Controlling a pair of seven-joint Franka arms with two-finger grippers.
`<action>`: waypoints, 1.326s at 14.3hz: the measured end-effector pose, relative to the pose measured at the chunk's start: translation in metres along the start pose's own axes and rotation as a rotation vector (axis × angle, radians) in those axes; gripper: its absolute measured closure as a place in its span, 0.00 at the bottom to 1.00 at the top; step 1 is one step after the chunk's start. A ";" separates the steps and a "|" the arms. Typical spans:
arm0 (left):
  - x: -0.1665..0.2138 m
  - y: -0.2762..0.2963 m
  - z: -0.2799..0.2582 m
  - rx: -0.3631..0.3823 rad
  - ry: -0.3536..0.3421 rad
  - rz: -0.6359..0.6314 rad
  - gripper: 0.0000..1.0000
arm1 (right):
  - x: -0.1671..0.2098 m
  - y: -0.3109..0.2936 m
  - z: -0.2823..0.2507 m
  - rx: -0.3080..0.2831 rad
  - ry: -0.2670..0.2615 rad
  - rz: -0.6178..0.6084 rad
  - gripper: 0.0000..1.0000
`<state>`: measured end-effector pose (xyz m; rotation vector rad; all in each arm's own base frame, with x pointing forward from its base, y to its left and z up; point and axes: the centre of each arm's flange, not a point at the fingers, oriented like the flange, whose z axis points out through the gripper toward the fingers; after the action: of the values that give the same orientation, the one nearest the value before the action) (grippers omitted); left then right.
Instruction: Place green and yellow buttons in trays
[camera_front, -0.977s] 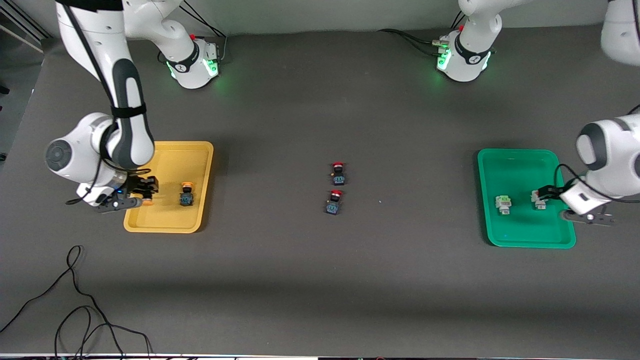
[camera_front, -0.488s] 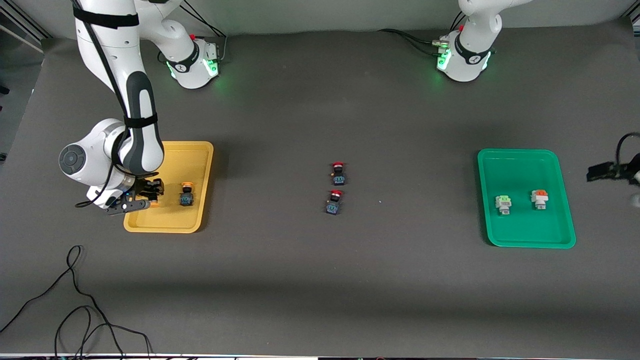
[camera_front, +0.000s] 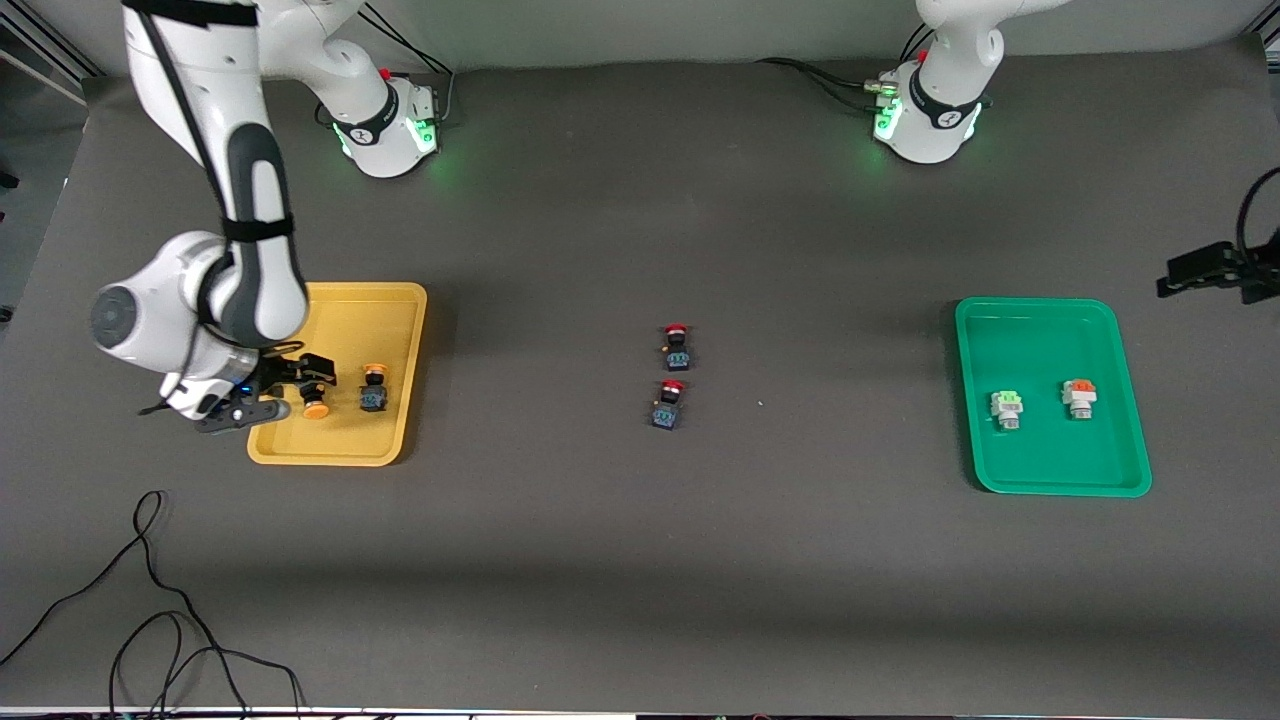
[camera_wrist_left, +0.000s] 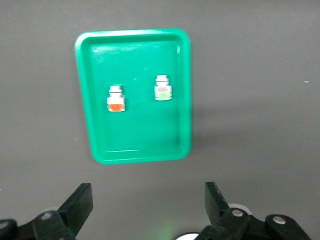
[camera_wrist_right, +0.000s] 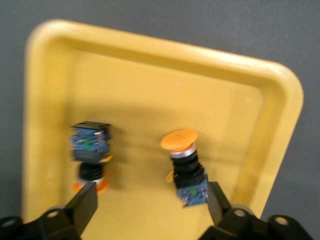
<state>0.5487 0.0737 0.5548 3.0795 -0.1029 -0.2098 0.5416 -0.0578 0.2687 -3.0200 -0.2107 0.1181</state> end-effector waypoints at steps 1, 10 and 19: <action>0.002 0.021 -0.004 0.004 -0.003 -0.012 0.00 | 0.002 0.000 -0.025 0.024 -0.008 0.015 0.05; 0.005 0.117 -0.017 0.028 0.004 -0.058 0.00 | 0.038 -0.147 -0.301 -0.053 -0.072 0.209 0.05; 0.000 0.114 -0.025 0.028 0.015 -0.020 0.00 | 0.019 -0.099 -0.354 -0.069 -0.074 0.323 0.00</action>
<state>0.5450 -0.0385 0.5859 3.1107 -0.0751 -0.1884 0.5770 0.0046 0.6293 -3.0952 0.2744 0.2543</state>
